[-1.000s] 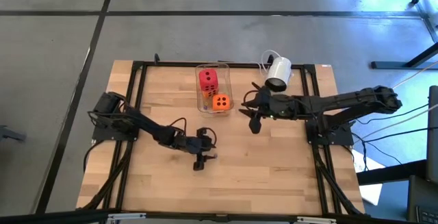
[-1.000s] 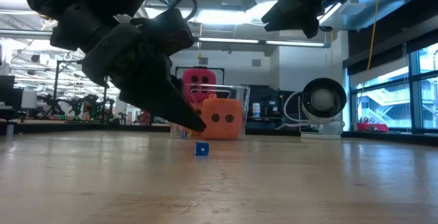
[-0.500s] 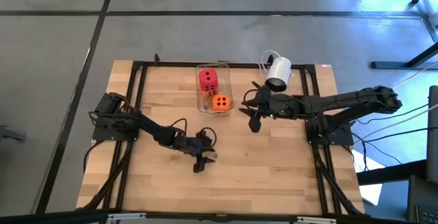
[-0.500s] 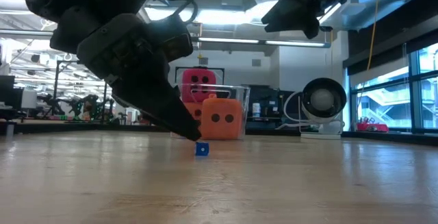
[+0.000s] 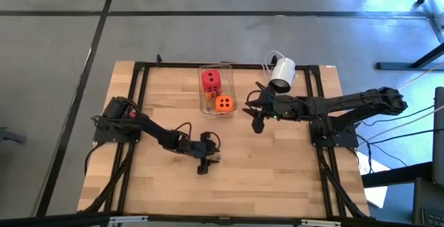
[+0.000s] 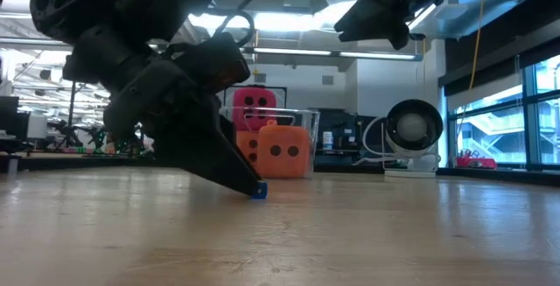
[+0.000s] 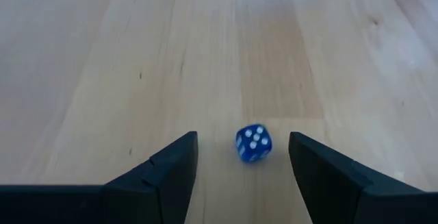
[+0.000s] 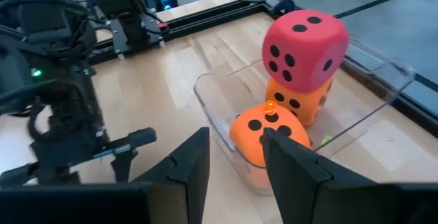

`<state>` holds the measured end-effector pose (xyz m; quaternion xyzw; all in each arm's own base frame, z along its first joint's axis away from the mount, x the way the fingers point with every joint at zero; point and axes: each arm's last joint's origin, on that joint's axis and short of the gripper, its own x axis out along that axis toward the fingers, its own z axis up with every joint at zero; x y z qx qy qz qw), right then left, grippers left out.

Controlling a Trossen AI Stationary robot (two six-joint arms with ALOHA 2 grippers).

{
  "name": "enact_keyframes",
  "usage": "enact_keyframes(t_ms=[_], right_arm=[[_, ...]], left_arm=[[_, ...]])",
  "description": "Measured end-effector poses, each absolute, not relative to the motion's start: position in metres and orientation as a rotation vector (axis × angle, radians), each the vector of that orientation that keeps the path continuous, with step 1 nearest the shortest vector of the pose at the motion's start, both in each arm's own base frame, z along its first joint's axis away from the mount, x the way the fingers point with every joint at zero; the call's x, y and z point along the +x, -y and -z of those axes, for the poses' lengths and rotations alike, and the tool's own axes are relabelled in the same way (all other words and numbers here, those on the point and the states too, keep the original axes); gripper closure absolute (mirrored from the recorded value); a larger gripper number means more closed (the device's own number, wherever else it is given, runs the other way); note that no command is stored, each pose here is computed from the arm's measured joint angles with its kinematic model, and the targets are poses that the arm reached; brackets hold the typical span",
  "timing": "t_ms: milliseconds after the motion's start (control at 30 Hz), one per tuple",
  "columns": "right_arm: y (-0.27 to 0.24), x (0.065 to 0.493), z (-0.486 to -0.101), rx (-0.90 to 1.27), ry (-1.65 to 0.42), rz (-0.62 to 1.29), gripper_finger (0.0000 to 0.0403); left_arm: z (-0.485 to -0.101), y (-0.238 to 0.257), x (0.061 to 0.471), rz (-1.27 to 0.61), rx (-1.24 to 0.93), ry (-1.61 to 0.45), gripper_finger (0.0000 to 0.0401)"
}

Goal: Pick & Place Dice
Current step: Put the small blue die into the bin

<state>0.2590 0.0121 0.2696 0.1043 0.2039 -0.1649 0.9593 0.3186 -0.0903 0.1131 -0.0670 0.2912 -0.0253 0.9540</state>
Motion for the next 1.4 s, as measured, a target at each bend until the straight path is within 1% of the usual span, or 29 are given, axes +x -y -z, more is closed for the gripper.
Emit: enact_keyframes(t_ms=[200, 333, 533, 1000, 1100, 1200, 1300, 1400], right_arm=[[-0.012, 0.259, -0.269, 0.207, -0.411, 0.351, 0.0266], [-0.011, 0.259, -0.270, 0.191, -0.412, 0.355, 0.0266], [-0.011, 0.259, -0.270, 0.190, -0.412, 0.354, 0.0266], [-0.010, 0.258, -0.269, 0.173, -0.413, 0.386, 0.0266], [-0.010, 0.258, -0.269, 0.172, -0.414, 0.386, 0.0266], [-0.010, 0.258, -0.269, 0.172, -0.415, 0.386, 0.0266], [-0.010, 0.258, -0.269, 0.160, -0.418, 0.384, 0.0266], [-0.010, 0.258, -0.269, 0.150, -0.419, 0.382, 0.0266]], left_arm=[[-0.108, 0.094, 0.320, 0.040, -0.126, -0.576, 0.0179], [-0.107, 0.094, 0.320, 0.037, -0.122, -0.588, 0.0197], [-0.107, 0.093, 0.319, 0.034, -0.121, -0.593, 0.0241], [-0.108, 0.093, 0.320, 0.035, -0.131, -0.573, 0.0360], [-0.117, 0.092, 0.318, 0.086, -0.153, -0.576, 0.0373], [-0.141, 0.085, 0.318, 0.131, -0.192, -0.517, 0.0376], [-0.169, 0.069, 0.315, 0.082, -0.255, -0.454, 0.0374], [-0.194, 0.045, 0.307, -0.015, -0.297, -0.412, 0.0374]])
